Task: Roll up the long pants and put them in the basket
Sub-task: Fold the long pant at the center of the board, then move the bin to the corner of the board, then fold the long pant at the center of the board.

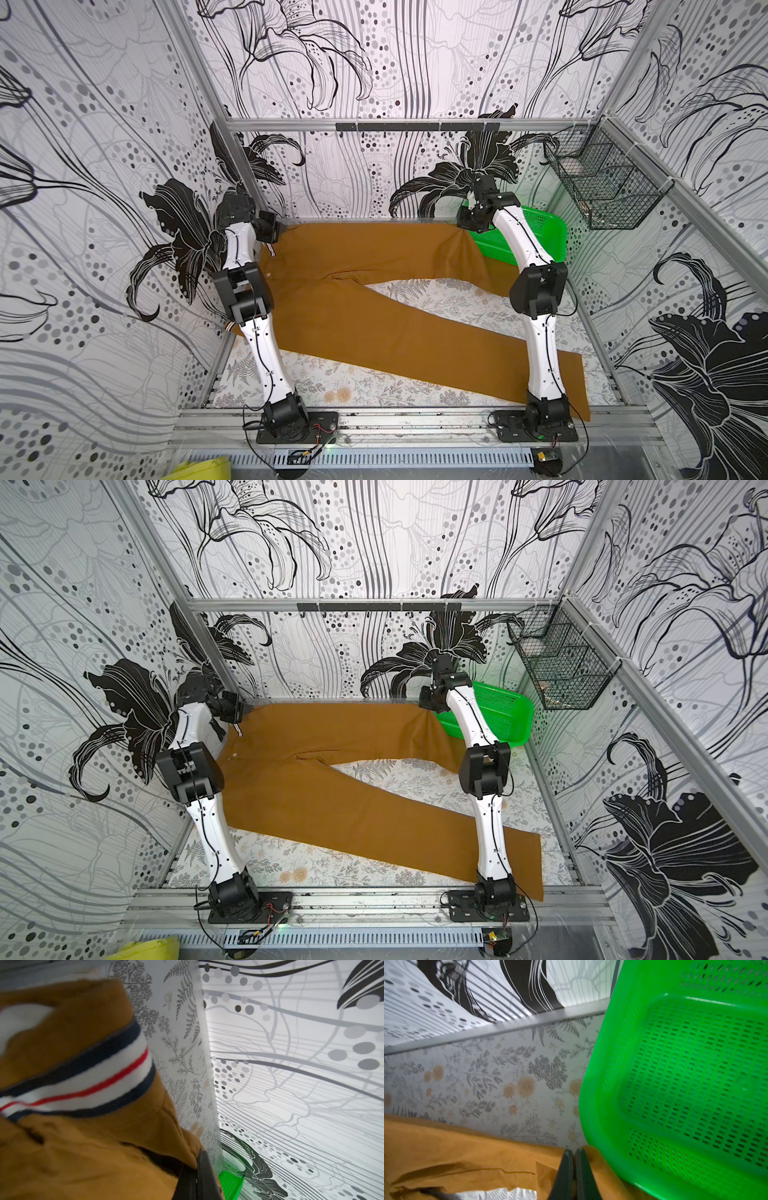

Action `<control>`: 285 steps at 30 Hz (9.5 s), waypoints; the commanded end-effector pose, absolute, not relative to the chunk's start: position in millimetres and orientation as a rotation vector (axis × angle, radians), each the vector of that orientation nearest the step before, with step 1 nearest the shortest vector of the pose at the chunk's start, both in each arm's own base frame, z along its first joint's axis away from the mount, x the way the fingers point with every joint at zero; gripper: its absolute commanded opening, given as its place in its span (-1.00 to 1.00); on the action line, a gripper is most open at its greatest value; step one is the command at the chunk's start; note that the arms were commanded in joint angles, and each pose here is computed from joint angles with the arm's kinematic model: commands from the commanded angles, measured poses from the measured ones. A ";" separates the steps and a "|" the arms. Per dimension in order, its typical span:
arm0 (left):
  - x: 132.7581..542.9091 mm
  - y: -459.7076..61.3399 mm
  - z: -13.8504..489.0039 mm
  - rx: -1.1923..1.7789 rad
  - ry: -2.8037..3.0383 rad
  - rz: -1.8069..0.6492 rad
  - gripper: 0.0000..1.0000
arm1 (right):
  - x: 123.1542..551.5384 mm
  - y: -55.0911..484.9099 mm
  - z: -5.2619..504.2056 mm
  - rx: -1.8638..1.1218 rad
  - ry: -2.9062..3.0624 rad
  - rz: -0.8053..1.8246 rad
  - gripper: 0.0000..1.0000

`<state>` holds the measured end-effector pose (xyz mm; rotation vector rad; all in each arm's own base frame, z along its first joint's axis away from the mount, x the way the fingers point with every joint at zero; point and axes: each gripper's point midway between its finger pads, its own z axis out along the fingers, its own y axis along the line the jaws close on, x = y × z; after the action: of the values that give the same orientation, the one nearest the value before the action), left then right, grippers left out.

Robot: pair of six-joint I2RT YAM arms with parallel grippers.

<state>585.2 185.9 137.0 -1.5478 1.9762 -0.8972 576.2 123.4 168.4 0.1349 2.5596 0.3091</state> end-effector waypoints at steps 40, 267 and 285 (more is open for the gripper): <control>269.2 171.4 179.0 -1.906 2.191 0.164 -1.00 | 176.6 158.8 149.6 -0.262 2.795 0.345 -1.00; 283.0 120.4 -10.3 -2.004 2.456 0.075 0.03 | 344.0 100.8 -0.6 0.261 3.031 -0.260 -1.00; 359.2 164.8 -15.7 -1.952 2.414 0.170 -0.26 | 354.0 115.9 107.8 0.263 2.740 0.069 -1.00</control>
<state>315.2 137.8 16.8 -2.0308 2.5472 0.1848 358.6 111.9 93.6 0.2645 2.7785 0.0018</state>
